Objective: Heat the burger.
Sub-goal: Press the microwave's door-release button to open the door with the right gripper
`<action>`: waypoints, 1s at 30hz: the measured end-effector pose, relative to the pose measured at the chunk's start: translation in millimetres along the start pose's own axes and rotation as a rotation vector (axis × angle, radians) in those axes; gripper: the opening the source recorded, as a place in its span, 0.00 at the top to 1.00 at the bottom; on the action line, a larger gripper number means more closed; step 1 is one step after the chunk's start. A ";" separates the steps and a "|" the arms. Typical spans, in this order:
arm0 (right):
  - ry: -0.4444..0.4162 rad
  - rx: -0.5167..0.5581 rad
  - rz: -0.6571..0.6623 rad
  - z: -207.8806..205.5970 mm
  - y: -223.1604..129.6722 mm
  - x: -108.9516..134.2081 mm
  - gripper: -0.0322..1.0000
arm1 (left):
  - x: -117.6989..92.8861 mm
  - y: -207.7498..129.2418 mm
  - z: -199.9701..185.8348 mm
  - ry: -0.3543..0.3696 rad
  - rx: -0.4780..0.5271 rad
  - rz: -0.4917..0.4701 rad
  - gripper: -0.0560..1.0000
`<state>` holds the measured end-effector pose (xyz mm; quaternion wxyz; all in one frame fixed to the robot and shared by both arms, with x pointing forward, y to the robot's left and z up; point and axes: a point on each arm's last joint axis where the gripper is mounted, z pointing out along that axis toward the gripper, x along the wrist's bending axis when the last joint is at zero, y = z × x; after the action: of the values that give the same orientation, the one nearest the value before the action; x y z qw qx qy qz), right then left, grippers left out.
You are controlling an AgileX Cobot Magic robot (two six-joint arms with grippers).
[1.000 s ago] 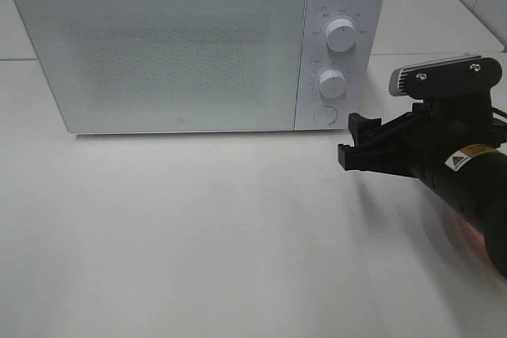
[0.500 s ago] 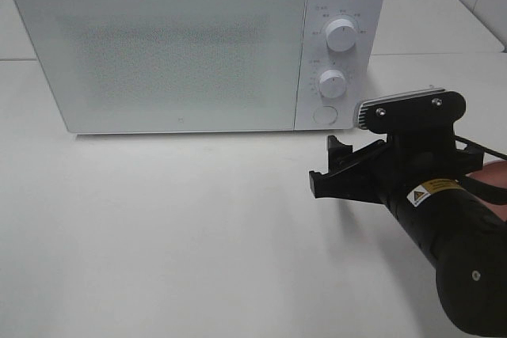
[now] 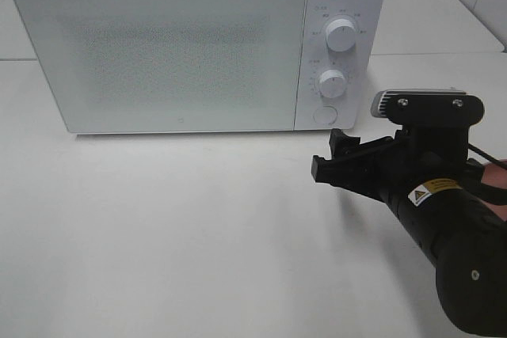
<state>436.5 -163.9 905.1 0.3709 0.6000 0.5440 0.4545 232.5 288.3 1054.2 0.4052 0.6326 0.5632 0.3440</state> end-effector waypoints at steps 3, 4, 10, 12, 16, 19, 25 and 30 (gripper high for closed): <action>0.000 -0.001 0.181 0.0 0.1 0.0 0.27 | 0.0 0.0 0.0 0.000 0.000 0.000 0.16; 0.000 -0.001 0.220 0.0 0.1 0.0 0.28 | 0.0 0.0 0.0 0.000 0.000 0.000 0.16; 0.000 -0.001 0.463 0.0 0.1 0.0 0.38 | 0.0 0.0 0.0 0.000 0.000 0.000 0.16; 0.000 0.000 0.625 0.1 -0.1 0.0 0.47 | 0.0 0.0 0.0 0.000 0.000 0.000 0.16; -0.002 0.003 0.856 0.1 -0.5 0.0 0.61 | 0.0 0.0 0.0 0.000 0.000 0.000 0.16; -0.011 0.023 1.008 0.0 -2.4 0.1 0.72 | 0.0 0.0 0.0 0.000 0.000 0.000 0.16; -0.034 0.056 1.218 -0.1 -5.8 0.3 0.84 | 0.0 0.0 0.0 0.000 0.000 0.000 0.16; -0.046 0.071 1.268 -0.2 -7.3 0.4 0.91 | 0.0 0.0 0.0 0.000 0.000 0.000 0.16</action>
<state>434.0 -162.6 898.4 0.0214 0.8270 0.0897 0.5546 232.5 288.3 1054.2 0.4052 0.6326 0.5632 0.3440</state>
